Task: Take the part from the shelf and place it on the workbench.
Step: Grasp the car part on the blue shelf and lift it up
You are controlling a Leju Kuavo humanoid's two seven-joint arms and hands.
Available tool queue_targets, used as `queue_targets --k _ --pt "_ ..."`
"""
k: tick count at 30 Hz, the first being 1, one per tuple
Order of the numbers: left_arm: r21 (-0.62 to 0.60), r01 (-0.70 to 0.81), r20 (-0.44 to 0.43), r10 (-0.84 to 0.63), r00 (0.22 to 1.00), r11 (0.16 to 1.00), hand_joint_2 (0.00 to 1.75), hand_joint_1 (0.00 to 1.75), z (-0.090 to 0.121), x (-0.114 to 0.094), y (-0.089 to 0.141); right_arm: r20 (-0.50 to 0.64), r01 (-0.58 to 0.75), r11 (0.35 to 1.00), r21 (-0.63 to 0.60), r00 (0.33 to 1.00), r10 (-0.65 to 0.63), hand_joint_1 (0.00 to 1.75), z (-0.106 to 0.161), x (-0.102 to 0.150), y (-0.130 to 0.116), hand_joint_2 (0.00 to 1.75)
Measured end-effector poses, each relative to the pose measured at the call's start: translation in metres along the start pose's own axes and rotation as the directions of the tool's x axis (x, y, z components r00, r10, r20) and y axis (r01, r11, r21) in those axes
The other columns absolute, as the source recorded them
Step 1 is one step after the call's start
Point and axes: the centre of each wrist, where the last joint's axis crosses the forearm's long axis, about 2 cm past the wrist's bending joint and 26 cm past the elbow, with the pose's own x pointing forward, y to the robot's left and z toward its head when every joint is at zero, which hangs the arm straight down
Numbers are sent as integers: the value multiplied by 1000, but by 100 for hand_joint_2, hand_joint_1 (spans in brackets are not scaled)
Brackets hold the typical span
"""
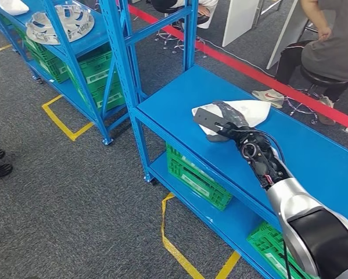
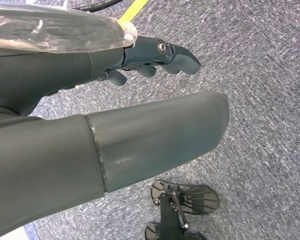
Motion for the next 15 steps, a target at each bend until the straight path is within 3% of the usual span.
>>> queue_targets --k 15 --pt "0 -2 1 2 1000 1000 0 0 0 0 0 -40 -7 1000 22 999 8 0 -9 -9 -9 175"
